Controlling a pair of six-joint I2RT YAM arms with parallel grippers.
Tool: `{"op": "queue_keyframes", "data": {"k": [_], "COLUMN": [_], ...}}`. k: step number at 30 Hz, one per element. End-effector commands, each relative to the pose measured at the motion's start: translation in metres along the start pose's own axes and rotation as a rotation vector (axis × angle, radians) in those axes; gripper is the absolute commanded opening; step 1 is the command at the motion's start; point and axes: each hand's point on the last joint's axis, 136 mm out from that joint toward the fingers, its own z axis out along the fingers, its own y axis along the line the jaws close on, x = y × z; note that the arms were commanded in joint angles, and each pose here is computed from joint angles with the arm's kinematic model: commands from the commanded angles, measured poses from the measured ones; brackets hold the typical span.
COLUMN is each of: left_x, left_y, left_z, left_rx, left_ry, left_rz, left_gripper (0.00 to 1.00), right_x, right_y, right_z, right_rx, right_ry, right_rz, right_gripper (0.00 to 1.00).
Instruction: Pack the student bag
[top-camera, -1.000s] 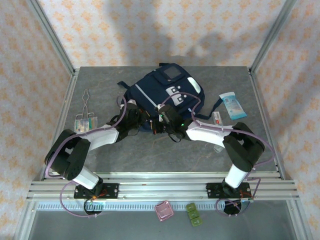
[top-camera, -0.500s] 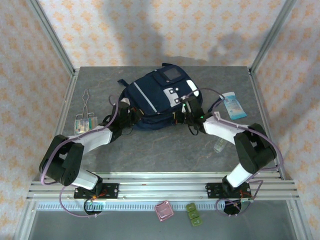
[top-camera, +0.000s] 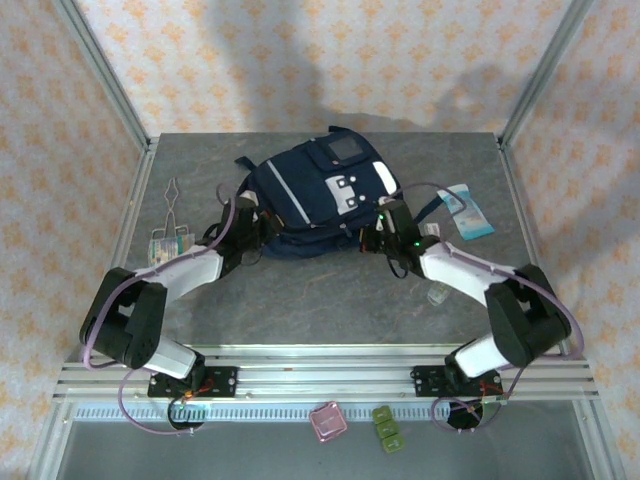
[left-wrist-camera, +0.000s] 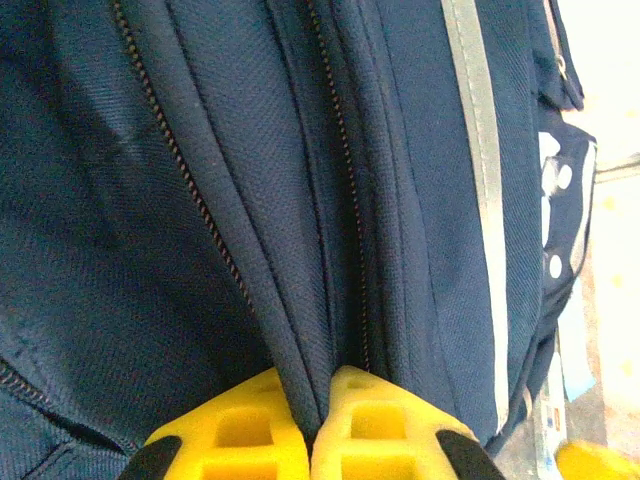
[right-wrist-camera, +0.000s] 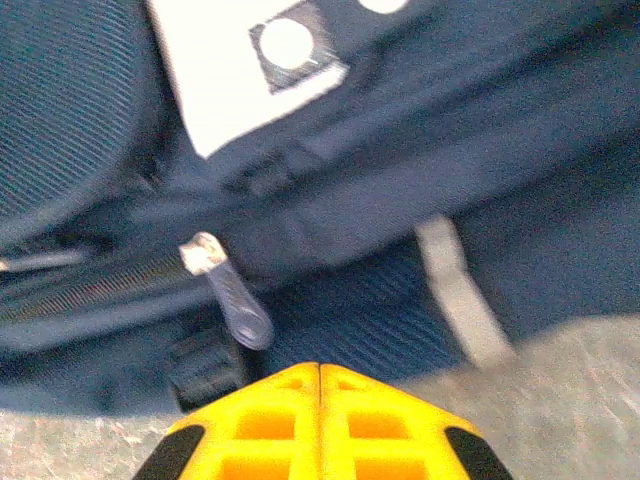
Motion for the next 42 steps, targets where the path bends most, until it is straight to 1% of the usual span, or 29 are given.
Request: {"op": "queue_keyframes", "data": {"k": [1,5,8,11,12,15,19,21,23,26,29,33,36,39,42], "left_x": [-0.037,-0.041,-0.039,-0.037,-0.035,-0.031,-0.028,-0.027,-0.027,-0.032,-0.042,-0.056,-0.066,-0.076,-0.08], "left_y": [-0.015,-0.024,-0.023,-0.019,-0.016,-0.011,-0.01,-0.009,-0.008,-0.009,-0.005,-0.004,-0.004,-0.004,-0.005], "left_z": [0.002,0.009,0.01,0.007,0.006,0.004,0.003,0.004,0.004,0.004,0.005,0.013,0.019,0.023,0.026], "left_rx": [0.001,0.007,-0.006,-0.015,-0.02,-0.026,-0.02,-0.021,-0.026,-0.03,-0.046,-0.053,-0.068,-0.083,-0.093], "left_ry": [-0.097,-0.076,-0.054,-0.054,-0.055,-0.053,-0.05,-0.049,-0.048,-0.063,-0.083,-0.093,-0.1,-0.114,-0.111], "left_rz": [0.073,0.128,0.146,0.145,0.144,0.134,0.123,0.121,0.124,0.133,0.131,0.13,0.138,0.146,0.153], "left_gripper": [0.0,0.0,0.0,0.0,0.0,0.0,0.0,0.0,0.0,0.0,0.0,0.0,0.0,0.0,0.0], "right_x": [0.013,0.023,0.018,-0.004,-0.016,-0.056,-0.099,-0.112,-0.115,-0.1,-0.066,-0.006,0.034,0.064,0.069], "right_y": [-0.008,0.008,0.011,0.011,0.01,0.001,-0.017,-0.028,-0.039,-0.049,-0.051,-0.055,-0.05,-0.044,-0.032], "right_z": [-0.016,-0.026,-0.03,-0.029,-0.027,-0.015,0.017,0.042,0.063,0.084,0.089,0.073,0.056,0.043,0.028], "right_rx": [0.035,-0.013,-0.016,0.011,0.023,0.076,0.144,0.183,0.217,0.237,0.212,0.205,0.184,0.167,0.14], "right_ry": [-0.001,-0.003,-0.035,-0.09,-0.113,-0.164,-0.175,-0.144,-0.1,-0.031,0.053,0.143,0.199,0.233,0.226], "right_rz": [0.029,0.026,0.042,0.046,0.047,0.07,0.112,0.135,0.158,0.185,0.21,0.211,0.208,0.211,0.212], "right_gripper": [0.0,0.0,0.0,0.32,0.38,0.46,0.48,0.48,0.47,0.42,0.35,0.32,0.32,0.31,0.31]}}
